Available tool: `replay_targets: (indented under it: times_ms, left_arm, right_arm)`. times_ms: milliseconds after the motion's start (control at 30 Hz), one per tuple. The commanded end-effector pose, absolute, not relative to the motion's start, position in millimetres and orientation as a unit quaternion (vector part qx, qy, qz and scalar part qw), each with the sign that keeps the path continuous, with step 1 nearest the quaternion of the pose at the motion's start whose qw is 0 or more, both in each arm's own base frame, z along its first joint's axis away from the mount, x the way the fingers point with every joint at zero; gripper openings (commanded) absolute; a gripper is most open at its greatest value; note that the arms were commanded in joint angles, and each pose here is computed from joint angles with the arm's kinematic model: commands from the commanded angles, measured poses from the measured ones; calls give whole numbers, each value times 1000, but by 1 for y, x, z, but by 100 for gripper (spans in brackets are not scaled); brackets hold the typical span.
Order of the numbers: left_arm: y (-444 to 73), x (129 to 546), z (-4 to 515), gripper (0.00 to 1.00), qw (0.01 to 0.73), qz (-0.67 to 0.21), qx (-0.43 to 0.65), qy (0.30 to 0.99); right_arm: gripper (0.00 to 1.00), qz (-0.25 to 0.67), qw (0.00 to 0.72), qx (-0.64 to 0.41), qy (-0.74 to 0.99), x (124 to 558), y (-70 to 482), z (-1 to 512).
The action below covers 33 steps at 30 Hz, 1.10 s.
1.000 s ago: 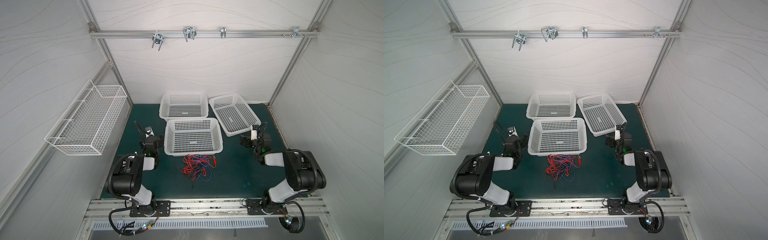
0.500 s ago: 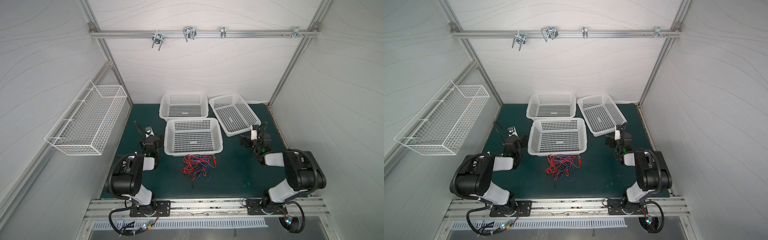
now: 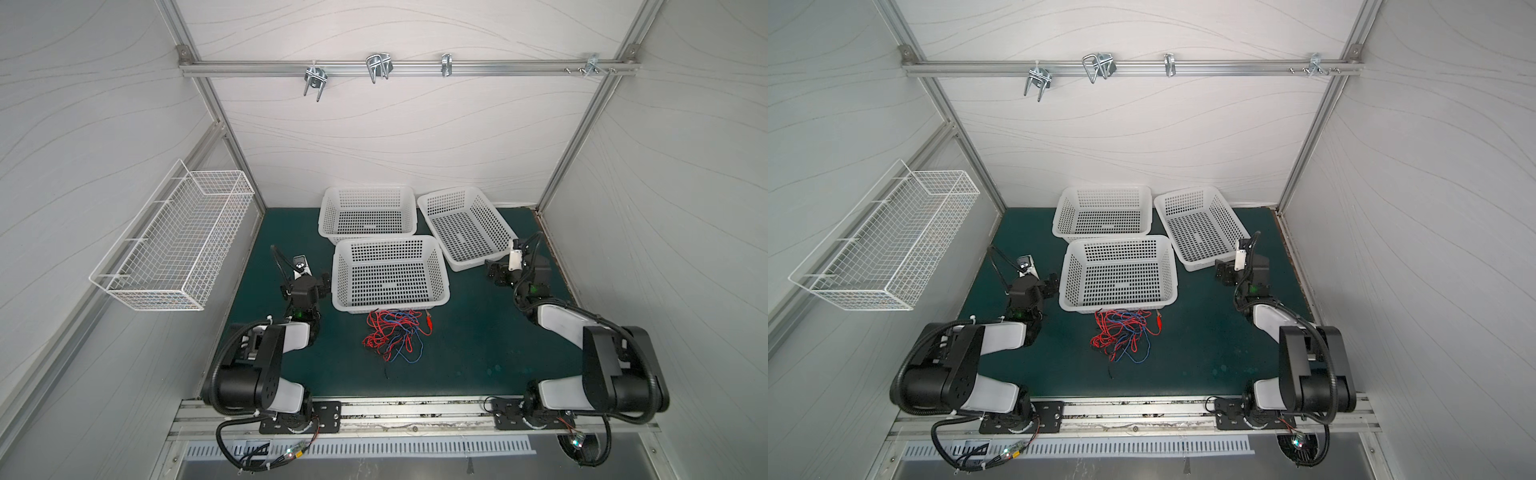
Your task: Untangle the cables
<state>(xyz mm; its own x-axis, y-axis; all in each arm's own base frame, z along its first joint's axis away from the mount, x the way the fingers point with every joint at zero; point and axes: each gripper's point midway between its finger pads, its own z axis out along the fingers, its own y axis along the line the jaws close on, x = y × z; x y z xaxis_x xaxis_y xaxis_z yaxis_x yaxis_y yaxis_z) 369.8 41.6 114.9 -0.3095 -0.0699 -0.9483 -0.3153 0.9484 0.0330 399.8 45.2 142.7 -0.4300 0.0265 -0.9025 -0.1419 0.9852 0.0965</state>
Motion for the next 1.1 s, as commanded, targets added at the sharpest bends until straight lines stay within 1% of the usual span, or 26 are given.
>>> replay_targets:
  times_ms: [0,133,233,433,533,700,767,900,1067]
  left_arm:
    - [42,368,155,99,586,105,-127,793]
    - [52,347,170,99,572,108,-177,794]
    - [53,330,179,99,552,98,-212,800]
    - [17,303,182,99,530,45,-212,820]
    - [-5,290,176,99,512,15,-199,836]
    - [-46,269,163,99,486,-35,-161,859]
    - [-67,261,161,99,476,-52,-128,869]
    - [-96,245,162,99,467,-59,-75,879]
    - [-129,229,161,98,461,-62,-8,885]
  right_arm:
    - [99,95,484,-7,870,383,48,142]
    - [99,85,475,-3,876,365,55,151]
    - [99,99,465,-23,879,348,71,158]
    - [99,164,455,-96,870,304,120,176]
    - [97,202,449,-128,861,281,142,182]
    - [90,254,427,-186,848,244,175,185]
    - [88,274,414,-211,842,231,189,184]
    - [83,306,392,-261,827,207,213,182]
    - [79,334,368,-315,808,182,240,177]
